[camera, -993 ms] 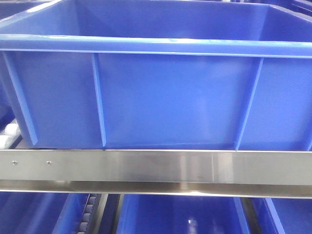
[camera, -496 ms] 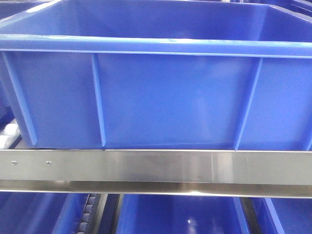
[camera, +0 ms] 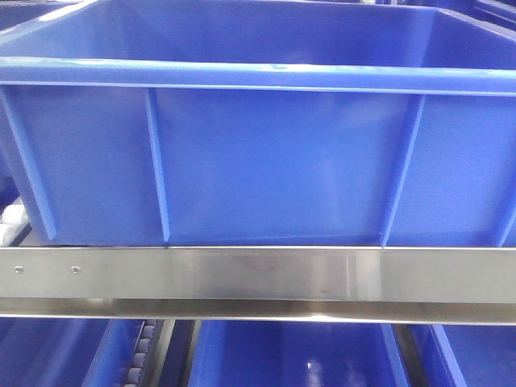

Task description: Grab silver tray and place in blue box

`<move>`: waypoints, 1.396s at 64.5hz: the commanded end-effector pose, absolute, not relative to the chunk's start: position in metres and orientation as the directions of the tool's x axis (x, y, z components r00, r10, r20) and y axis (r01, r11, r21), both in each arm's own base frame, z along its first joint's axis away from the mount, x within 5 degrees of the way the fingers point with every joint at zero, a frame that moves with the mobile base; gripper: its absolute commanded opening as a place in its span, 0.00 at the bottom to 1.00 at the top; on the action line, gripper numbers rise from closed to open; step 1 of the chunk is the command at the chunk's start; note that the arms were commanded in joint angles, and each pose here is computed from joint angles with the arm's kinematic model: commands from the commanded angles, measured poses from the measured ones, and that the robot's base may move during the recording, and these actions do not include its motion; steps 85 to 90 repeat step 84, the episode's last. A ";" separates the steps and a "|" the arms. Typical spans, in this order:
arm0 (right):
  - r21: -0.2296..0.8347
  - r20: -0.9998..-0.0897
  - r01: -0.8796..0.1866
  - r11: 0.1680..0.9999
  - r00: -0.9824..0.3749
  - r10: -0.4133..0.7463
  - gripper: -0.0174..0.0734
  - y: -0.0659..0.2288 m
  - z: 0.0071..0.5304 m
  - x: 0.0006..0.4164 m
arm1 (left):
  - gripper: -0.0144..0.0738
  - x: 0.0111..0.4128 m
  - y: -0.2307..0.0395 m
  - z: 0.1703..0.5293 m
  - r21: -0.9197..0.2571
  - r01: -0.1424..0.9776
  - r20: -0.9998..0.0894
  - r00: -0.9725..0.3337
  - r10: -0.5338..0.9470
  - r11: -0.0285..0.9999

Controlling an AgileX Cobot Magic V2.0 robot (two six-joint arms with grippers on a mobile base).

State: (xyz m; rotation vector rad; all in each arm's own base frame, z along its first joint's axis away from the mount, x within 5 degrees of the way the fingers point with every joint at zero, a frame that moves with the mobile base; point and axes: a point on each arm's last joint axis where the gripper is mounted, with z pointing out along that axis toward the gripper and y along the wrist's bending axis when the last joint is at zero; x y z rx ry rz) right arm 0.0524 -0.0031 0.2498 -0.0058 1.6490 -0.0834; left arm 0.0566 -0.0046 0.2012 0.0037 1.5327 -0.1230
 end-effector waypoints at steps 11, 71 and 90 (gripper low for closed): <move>-0.045 -0.996 0.083 0.996 0.076 -0.052 0.25 -0.004 0.205 0.055 | 0.06 0.054 -0.004 0.212 -0.078 0.084 -0.985 0.145 -0.090 0.993; -0.004 -0.997 0.079 0.997 0.076 -0.010 0.25 -0.004 0.203 0.055 | 0.06 0.054 -0.004 0.212 -0.078 0.084 -0.986 0.143 -0.090 0.993; -0.004 -0.997 0.079 0.997 0.076 -0.010 0.25 -0.004 0.203 0.055 | 0.06 0.054 -0.004 0.212 -0.078 0.084 -0.986 0.143 -0.090 0.993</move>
